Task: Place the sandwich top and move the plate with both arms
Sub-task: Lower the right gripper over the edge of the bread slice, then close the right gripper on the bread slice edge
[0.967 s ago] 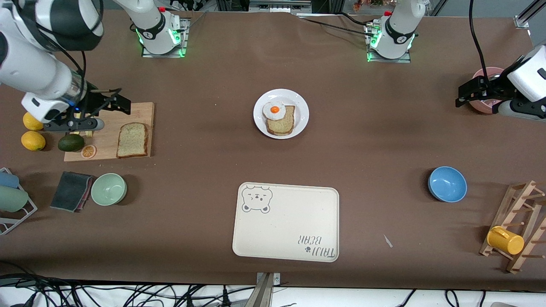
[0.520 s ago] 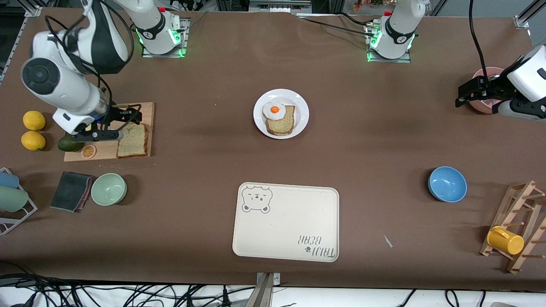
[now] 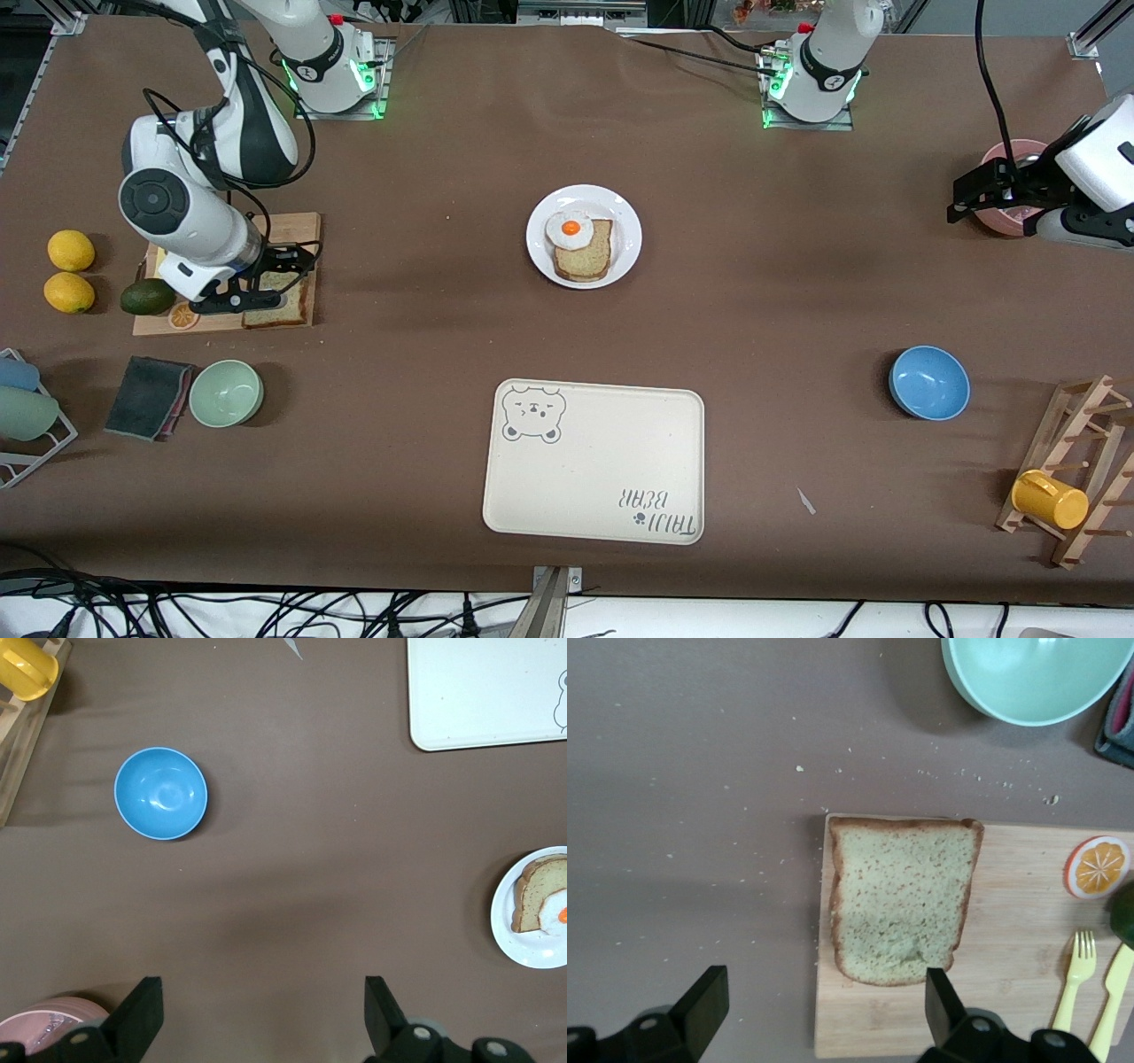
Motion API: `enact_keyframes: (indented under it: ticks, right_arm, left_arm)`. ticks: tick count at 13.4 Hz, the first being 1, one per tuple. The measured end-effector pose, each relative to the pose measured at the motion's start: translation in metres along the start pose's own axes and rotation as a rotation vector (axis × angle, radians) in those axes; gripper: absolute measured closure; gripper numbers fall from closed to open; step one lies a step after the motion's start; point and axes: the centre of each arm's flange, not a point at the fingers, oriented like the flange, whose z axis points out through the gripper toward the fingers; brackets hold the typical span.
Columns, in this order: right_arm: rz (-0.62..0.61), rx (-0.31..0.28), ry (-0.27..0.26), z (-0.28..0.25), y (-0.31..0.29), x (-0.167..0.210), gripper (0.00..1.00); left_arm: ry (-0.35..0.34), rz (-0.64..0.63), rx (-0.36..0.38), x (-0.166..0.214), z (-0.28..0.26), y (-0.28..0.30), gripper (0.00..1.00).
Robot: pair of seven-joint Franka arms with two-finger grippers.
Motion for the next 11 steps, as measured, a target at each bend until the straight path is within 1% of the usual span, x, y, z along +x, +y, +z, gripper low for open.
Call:
enact_keyframes:
  ticks: [4,8,9,11]
  right_arm:
    - [-0.037,-0.046,0.001,0.014,0.0,0.005,0.02]
    - [-0.045,-0.057,-0.001,0.017,-0.002,0.006,0.02]
    - [-0.048,-0.069,-0.003,0.019,-0.006,0.006,0.02]
    - [-0.038,-0.122,-0.011,0.031,-0.014,0.008,0.03]
  left_arm:
    - [0.0,-0.001,0.0,0.0,0.0,-0.001,0.0]
    - [0.0,-0.001,0.0,0.0,0.0,-0.001,0.0]
    - [0.0,-0.001,0.0,0.0,0.0,-0.001,0.0]
    - [0.0,-0.001,0.0,0.0,0.0,-0.001,0.0]
